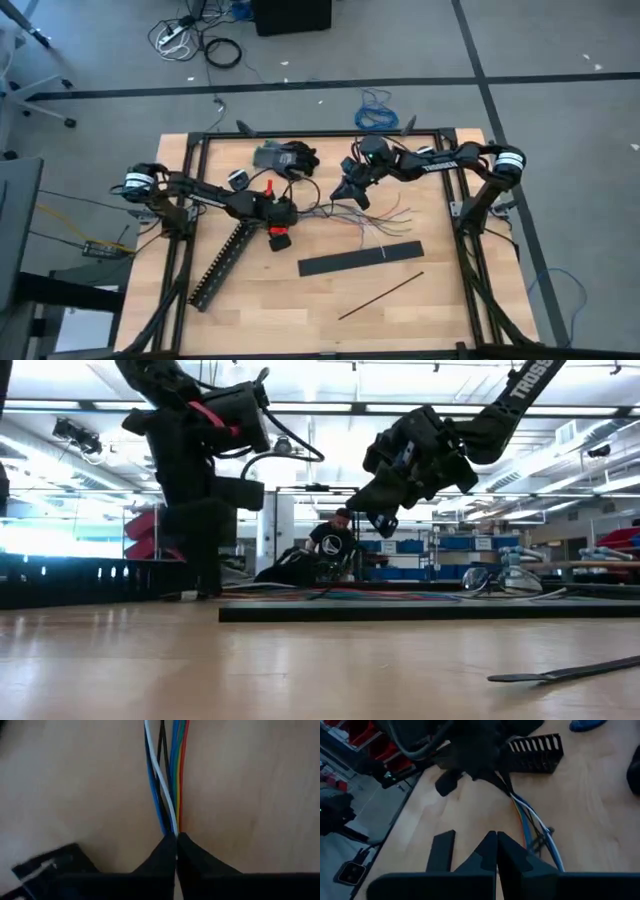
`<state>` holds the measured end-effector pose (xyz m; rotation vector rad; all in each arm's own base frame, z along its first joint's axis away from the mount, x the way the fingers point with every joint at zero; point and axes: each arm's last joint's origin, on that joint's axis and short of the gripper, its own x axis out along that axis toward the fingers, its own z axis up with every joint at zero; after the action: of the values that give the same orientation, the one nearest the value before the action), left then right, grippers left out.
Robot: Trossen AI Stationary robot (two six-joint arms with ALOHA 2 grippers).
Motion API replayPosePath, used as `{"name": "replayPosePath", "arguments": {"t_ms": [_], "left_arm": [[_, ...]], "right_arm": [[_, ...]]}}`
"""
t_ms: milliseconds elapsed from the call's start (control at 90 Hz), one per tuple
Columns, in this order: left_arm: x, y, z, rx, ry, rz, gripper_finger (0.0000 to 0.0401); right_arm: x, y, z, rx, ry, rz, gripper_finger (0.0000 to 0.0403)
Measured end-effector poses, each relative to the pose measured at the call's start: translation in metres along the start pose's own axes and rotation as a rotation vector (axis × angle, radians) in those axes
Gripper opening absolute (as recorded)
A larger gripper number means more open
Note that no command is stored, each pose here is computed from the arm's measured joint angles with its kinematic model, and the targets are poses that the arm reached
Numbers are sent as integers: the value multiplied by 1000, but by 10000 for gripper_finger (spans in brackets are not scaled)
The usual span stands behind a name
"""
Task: Ziptie cables
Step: Wrap the black zip tie on the cable wires
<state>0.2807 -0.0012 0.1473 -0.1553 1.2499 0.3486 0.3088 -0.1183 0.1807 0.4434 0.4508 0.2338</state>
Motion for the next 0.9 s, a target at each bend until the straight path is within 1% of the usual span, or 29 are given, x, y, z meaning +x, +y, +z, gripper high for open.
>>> {"name": "replayPosePath", "arguments": {"t_ms": [67, 167, 356, 511, 622, 756, 900], "left_arm": [[0, 0, -1, -2, 12, -3, 0], [-3, 1, -2, -2, 18, -4, 0], [-14, 3, -1, -5, -18, -22, 0], [-20, 4, -1, 3, -35, -28, 0], [-21, 4, -3, 6, -16, -23, 0], [-21, 5, -4, 7, 1, -19, 0], [-21, 5, -6, 8, 19, -32, 0]], "right_arm": [[-4, 1, 2, -2, -2, -37, 0], [-11, 4, 5, -3, -1, -51, 0], [-21, 12, 4, 30, 49, -99, 0], [-19, 17, 0, 51, 94, -129, 0], [-17, 19, -3, 66, 117, -142, 0], [-16, 20, -7, 81, 141, -185, 0], [-20, 25, -7, 88, 161, -218, 0]]}}
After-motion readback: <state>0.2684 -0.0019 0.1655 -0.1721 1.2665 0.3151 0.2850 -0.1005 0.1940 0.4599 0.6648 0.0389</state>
